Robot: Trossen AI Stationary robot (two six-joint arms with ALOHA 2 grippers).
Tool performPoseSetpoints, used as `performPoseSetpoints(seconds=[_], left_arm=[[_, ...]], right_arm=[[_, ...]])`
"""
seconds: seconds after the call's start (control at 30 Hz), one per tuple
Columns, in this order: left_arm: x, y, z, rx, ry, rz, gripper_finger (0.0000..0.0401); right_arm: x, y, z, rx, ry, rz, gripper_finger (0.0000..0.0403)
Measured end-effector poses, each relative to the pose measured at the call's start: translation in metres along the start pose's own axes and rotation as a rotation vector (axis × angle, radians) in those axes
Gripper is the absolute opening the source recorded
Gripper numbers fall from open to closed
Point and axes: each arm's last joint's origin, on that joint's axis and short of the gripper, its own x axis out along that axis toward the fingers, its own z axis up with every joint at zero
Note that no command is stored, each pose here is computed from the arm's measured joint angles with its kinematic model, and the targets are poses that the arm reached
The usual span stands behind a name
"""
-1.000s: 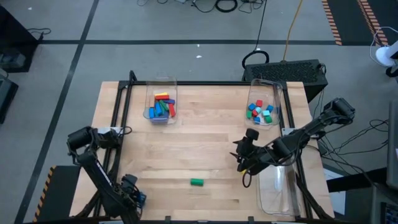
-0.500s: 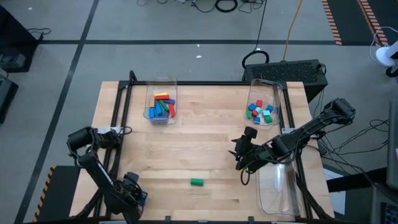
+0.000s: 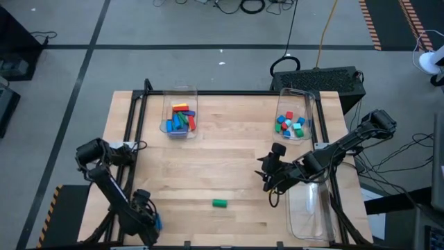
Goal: Sort blocks by size
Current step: Put the brown cylindrical block into the bottom transparent bin
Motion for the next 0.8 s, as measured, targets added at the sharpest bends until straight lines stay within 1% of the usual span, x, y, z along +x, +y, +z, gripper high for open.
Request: performPoseSetpoints(seconds=[0.1, 0.43, 0.57, 0.7, 0.8], left_arm=[[0.008, -0.003, 0.000, -0.033, -0.006, 0.001, 0.0269], [0.025, -0.006, 0.006, -0.051, -0.002, -0.001, 0.0267], [0.035, -0.008, 0.010, -0.029, 0.025, 0.002, 0.0249], [0.038, -0.008, 0.010, -0.015, 0.060, 0.019, 0.0222], [0.038, -0.011, 0.008, 0.053, 0.092, -0.004, 0.0207]], right_arm=[[-0.001, 0.001, -0.001, 0.005, 0.000, 0.005, 0.0205], [-0.006, 0.007, -0.005, 0.000, 0.008, 0.025, 0.0205], [-0.006, 0.007, -0.006, 0.004, 0.015, 0.023, 0.0205], [-0.006, 0.007, -0.006, 0.010, 0.019, 0.021, 0.0205], [-0.006, 0.007, -0.007, 0.012, 0.020, 0.021, 0.0205]])
